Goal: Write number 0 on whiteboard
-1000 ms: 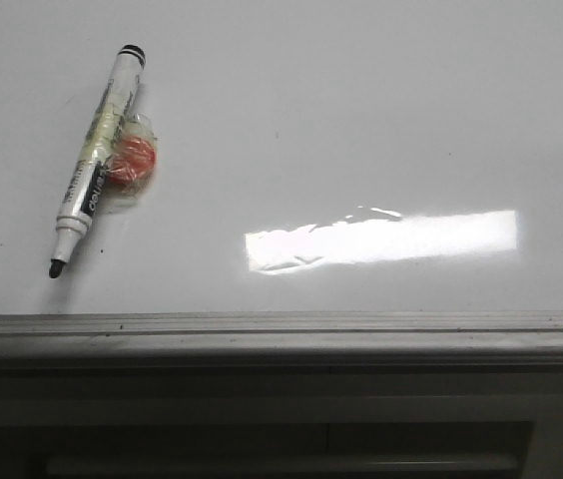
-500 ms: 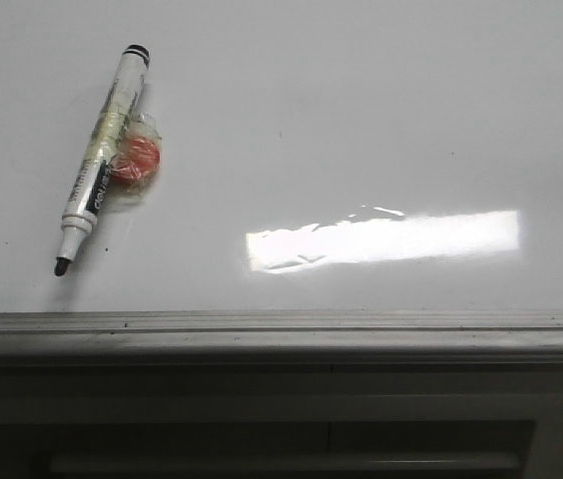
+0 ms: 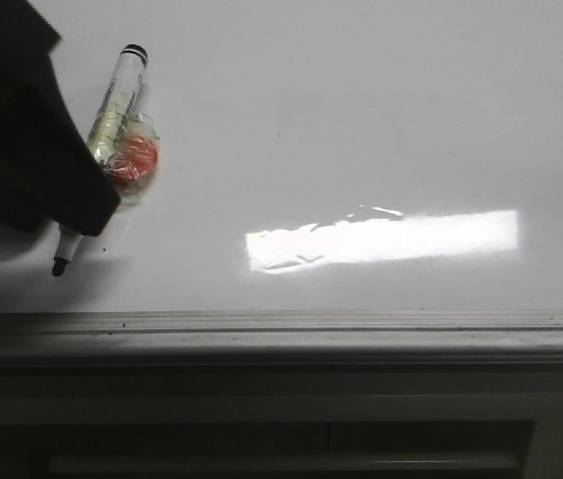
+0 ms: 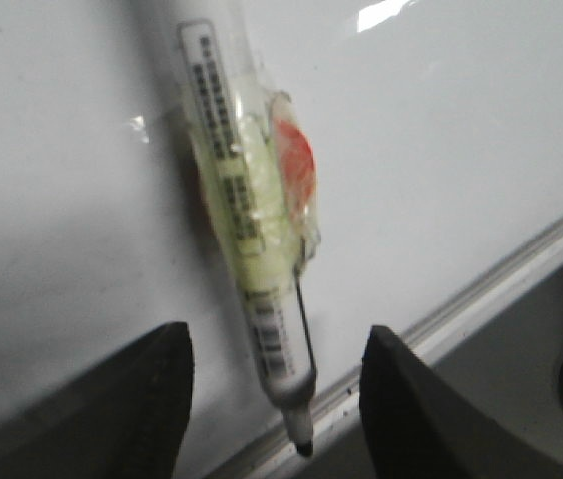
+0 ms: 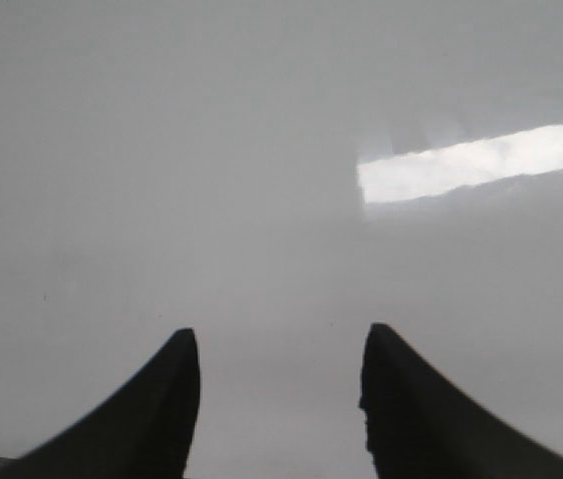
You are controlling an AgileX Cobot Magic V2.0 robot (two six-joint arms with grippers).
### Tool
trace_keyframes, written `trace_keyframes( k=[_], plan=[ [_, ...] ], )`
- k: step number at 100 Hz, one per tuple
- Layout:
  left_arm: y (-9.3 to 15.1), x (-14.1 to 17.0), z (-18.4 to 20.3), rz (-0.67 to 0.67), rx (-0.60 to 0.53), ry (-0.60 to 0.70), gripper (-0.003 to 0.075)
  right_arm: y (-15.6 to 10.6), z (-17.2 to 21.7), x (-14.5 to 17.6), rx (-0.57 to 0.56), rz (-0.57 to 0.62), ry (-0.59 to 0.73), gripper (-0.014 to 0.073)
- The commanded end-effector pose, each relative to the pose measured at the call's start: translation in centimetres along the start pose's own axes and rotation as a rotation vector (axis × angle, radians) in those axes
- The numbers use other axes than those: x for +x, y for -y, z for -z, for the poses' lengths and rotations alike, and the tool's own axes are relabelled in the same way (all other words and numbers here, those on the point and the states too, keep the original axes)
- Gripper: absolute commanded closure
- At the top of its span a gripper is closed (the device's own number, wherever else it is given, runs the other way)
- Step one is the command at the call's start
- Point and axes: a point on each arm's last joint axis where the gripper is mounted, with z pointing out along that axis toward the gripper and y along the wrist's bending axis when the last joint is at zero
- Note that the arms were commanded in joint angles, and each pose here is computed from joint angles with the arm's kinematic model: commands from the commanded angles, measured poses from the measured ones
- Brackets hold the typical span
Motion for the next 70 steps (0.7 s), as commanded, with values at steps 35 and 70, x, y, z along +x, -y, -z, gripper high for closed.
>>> trace_keyframes(
  k=[35, 70],
  plan=[
    [0.2, -1.6, -1.8, -0.019, 0.002, 0.052, 0.0738, -1.1, 0.5, -2.2, -0.081, 0.086, 0.096, 0.0275],
    [6.2, -2.0, 2.9, -0.806, 0.124, 0.176, 0.074, -6.4, -2.5, -5.7, -0.618, 0.485, -0.106, 0.0274]
  ],
)
